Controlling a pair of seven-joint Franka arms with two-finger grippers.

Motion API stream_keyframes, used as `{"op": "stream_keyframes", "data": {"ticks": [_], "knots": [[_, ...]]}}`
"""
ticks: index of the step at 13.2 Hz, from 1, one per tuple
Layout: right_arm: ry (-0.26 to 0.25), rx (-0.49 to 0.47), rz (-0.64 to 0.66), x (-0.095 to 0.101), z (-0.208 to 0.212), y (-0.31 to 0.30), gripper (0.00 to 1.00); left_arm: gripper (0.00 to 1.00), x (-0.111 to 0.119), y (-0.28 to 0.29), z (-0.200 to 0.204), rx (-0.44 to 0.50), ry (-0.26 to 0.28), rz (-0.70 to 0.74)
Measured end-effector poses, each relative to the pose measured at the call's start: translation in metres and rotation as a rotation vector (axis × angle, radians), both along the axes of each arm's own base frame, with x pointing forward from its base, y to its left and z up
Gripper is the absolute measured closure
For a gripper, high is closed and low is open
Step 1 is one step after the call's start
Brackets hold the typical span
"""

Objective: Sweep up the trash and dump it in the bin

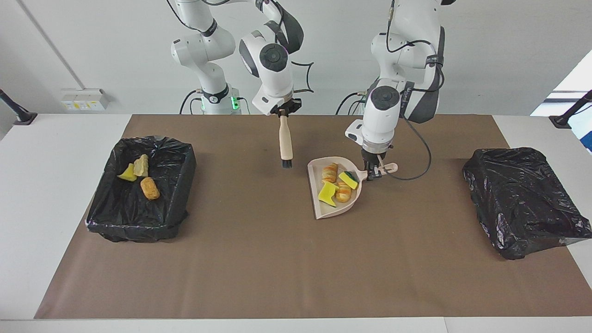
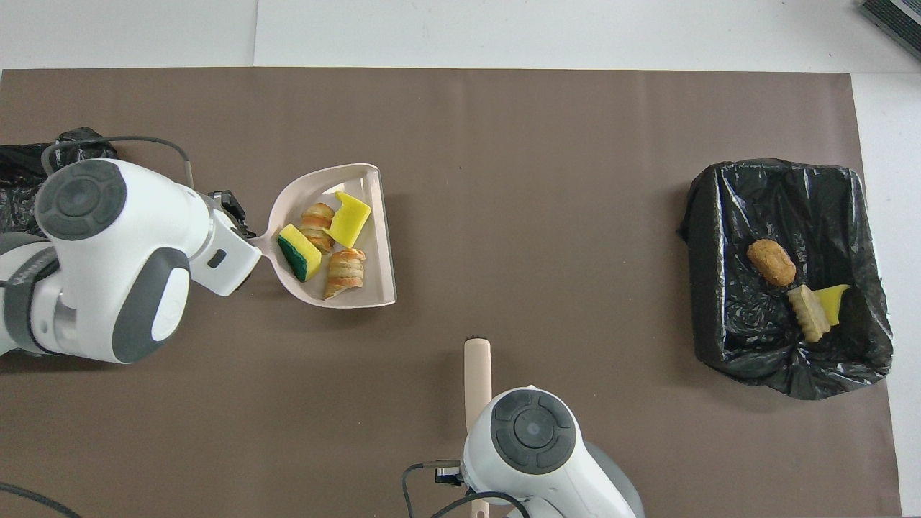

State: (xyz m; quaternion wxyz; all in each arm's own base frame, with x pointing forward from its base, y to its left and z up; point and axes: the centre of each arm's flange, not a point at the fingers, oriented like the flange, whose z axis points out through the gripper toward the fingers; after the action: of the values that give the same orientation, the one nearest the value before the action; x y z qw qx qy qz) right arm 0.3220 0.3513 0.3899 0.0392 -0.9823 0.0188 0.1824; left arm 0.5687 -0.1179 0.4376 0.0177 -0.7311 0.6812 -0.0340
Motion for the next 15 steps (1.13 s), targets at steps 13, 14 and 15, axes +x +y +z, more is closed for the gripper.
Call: {"op": "stream_keyframes", "data": {"ticks": [13,14,15], "knots": [[0.02,0.005,0.005,0.018,-0.059,0.005,0.74,0.67,0.003,0.381,0.119,0.117,-0.059,0.125],[0.019,0.006,0.001,0.019,-0.063,0.005,0.74,0.67,0.004,0.394,0.118,0.171,-0.052,0.115],[0.017,0.008,-0.001,0.02,-0.066,0.006,0.74,0.67,0.005,0.404,0.119,0.241,-0.048,0.098]]}}
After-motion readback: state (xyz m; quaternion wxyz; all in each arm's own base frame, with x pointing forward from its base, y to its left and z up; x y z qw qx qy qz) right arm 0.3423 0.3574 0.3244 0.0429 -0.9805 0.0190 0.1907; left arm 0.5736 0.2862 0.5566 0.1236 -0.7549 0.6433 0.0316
